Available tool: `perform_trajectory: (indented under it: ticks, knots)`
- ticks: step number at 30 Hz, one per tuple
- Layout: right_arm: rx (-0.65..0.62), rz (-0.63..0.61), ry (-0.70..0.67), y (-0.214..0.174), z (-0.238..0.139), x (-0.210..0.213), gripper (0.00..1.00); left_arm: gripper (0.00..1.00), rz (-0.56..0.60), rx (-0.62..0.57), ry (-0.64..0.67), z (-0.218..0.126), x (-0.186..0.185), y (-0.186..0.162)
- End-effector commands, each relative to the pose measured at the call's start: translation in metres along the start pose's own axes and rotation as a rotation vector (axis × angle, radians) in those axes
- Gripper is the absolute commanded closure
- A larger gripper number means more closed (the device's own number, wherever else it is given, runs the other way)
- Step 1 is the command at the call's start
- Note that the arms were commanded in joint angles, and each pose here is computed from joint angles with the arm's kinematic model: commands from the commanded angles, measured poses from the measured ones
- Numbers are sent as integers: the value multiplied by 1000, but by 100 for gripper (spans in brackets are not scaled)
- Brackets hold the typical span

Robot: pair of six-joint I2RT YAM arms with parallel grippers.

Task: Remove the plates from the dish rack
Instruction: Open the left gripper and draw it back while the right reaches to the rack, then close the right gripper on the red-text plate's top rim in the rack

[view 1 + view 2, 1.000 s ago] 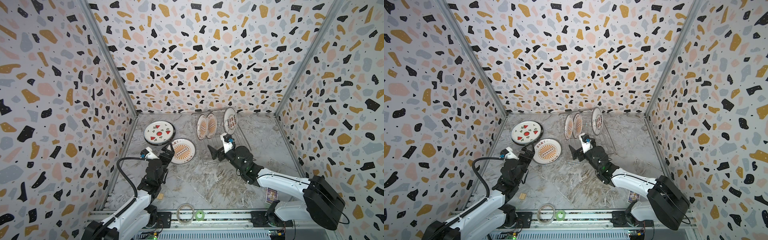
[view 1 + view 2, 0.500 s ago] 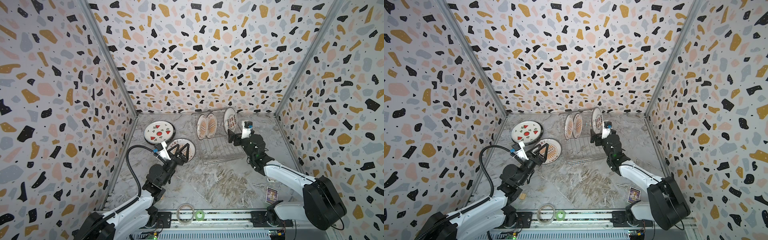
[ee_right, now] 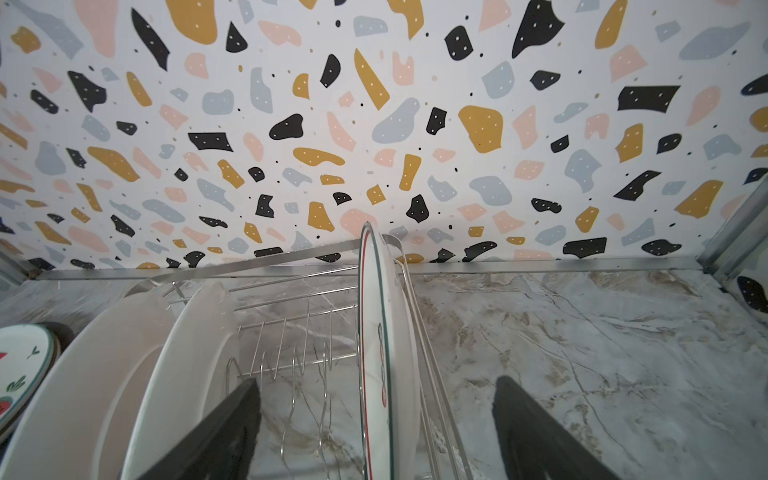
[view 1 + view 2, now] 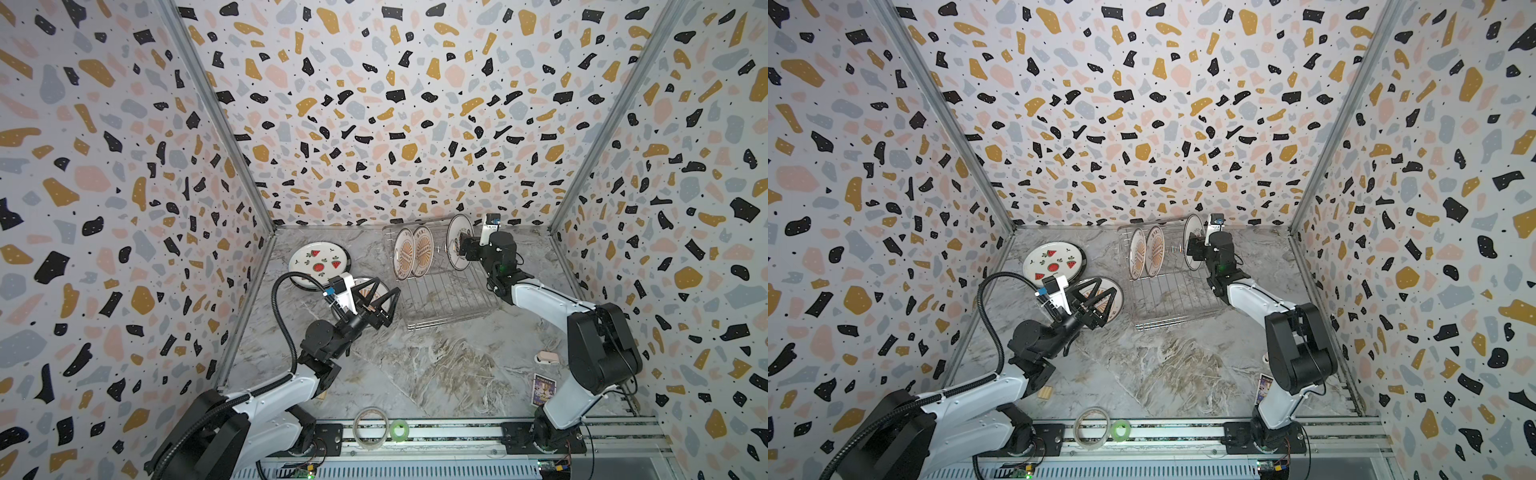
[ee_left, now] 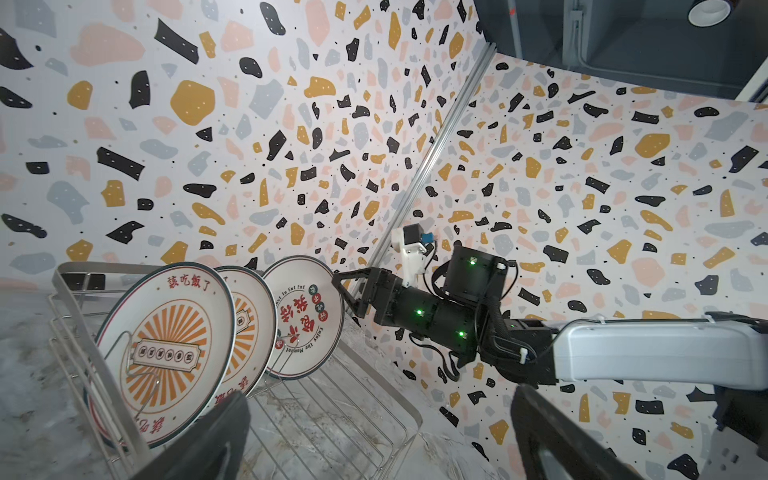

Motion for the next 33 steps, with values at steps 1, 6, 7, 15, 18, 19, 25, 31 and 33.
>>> perform_trajectory:
  ticks: [1, 6, 7, 15, 18, 19, 25, 31, 33]
  knots:
    - [9, -17, -82, 9, 10, -7, 24, 0, 67, -56, -89, 9, -17, 16]
    - [39, -61, -127, 4, 28, -9, 49, 0, 71, -34, -118, 17, -21, 8]
    - [38, -71, -147, 3, 30, -10, 51, 0, 75, -27, -117, 18, -21, 6]
    - [30, -129, -196, -2, 39, -10, 68, 1, 86, 15, -82, 27, -15, -9]
    - [36, -148, -214, -5, 42, -9, 73, 0, 85, 23, -71, 30, -13, -10]
    - [34, -151, -222, -5, 43, -9, 74, 1, 85, 22, -72, 31, -13, -10]
    - [48, -167, -239, -11, 48, -11, 82, 1, 84, 22, -81, 30, -15, -11]
    - [41, -183, -257, -14, 47, -10, 90, 0, 86, 19, -55, 28, -11, -12]
    - [39, -184, -259, -13, 46, -8, 91, 0, 86, 19, -48, 28, -10, -12]
Point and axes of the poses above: each gripper's point midway between its finger pads, its own z axis out along the fingers, its own x axis along the line the jaws close on, y = z × x, the point moved 3 cm from there along -z, back along the fingers, and after that the axes turned 8 degrees about z, right-handed, at the moved point
